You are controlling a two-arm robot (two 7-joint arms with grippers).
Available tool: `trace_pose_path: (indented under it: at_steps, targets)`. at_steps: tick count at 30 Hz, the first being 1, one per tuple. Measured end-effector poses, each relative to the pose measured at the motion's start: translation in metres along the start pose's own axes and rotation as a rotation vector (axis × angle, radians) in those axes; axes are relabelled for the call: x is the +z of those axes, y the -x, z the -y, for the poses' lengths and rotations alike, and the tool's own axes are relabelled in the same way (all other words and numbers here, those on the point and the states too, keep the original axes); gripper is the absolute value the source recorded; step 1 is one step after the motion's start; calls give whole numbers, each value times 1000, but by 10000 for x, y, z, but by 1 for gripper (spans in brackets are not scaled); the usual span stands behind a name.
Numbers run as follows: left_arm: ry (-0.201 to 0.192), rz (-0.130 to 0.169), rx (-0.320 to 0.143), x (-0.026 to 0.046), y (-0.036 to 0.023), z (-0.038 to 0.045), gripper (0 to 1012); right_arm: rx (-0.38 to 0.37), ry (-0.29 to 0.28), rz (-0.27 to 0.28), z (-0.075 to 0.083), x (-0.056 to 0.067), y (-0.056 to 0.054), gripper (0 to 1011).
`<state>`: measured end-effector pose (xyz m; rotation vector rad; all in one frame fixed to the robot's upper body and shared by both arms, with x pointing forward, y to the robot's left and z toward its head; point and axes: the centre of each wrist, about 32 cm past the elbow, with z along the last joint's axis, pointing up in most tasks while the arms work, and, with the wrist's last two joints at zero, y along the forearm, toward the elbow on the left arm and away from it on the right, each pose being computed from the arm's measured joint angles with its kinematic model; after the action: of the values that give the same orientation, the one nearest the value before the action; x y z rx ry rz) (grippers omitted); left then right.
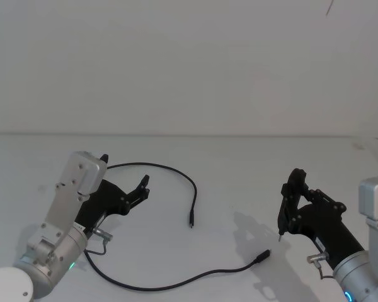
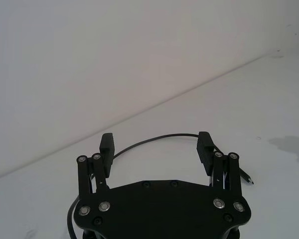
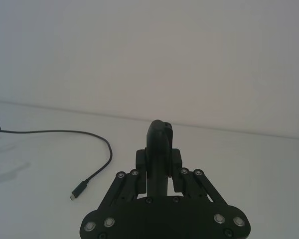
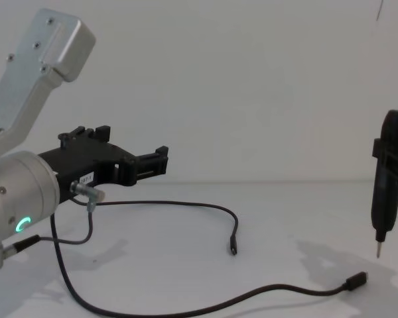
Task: Pick up the data cable with the one hand.
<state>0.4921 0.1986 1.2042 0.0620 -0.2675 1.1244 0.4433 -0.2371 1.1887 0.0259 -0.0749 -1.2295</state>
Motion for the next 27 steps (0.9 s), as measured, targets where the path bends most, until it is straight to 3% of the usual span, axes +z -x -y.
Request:
trace_pose_path:
  at_steps: [27]
  targets:
    - [1, 0, -1, 3, 2, 0, 1001, 0, 0, 0, 0, 0, 0, 279]
